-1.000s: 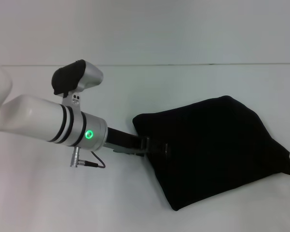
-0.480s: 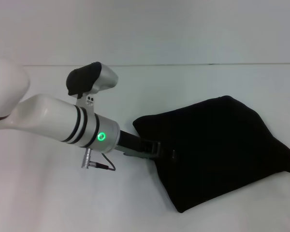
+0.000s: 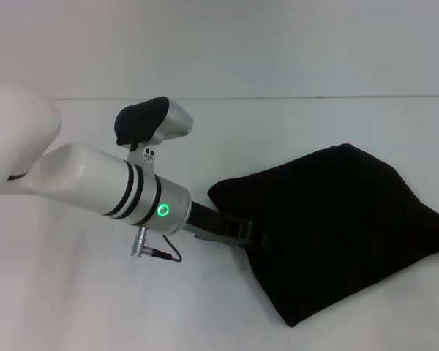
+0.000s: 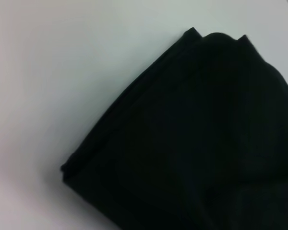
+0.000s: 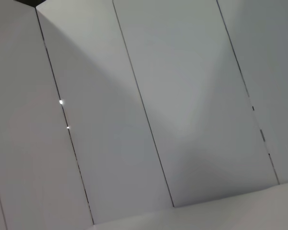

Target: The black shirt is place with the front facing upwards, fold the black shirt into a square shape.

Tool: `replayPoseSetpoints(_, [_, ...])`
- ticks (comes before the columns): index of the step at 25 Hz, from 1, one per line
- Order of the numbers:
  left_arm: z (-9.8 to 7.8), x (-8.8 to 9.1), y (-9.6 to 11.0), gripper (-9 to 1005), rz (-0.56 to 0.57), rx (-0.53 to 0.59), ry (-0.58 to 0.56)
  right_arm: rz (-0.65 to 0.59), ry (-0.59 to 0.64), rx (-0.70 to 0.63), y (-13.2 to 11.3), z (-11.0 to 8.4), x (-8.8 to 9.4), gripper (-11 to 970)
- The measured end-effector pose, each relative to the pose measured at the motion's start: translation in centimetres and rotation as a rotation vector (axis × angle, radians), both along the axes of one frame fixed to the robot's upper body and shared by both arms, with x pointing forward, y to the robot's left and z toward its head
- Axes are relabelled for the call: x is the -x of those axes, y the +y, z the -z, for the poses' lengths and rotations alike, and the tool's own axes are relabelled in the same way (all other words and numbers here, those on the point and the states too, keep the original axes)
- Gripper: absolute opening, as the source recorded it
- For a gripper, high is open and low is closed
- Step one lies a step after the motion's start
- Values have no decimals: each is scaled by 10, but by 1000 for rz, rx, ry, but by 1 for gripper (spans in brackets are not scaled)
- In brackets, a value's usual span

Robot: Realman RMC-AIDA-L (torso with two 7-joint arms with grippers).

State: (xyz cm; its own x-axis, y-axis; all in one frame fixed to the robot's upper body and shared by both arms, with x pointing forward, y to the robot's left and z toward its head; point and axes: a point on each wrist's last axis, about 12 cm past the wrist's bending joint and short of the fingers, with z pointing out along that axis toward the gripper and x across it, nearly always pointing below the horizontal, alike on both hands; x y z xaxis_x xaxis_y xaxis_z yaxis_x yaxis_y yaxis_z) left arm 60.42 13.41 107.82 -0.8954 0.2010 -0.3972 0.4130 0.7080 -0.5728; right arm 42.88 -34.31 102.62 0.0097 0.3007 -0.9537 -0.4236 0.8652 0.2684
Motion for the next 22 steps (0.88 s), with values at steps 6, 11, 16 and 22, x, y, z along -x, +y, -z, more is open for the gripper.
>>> replayPoseSetpoints(6, [5, 3, 5, 257, -2, 0, -3, -8, 1, -6, 2, 1, 2, 12])
replayPoseSetpoints(11, [9, 7, 7, 115, -7, 33, -1, -10, 2, -7, 1, 1, 3, 11])
replayPoseSetpoints(16, [9, 9, 7, 32, 2, 60, -5, -10, 2, -6, 1, 1, 3, 11])
replayPoseSetpoints(22, [8, 13, 14, 34, 41, 62, 2, -12, 2, -5, 2, 1, 1, 11])
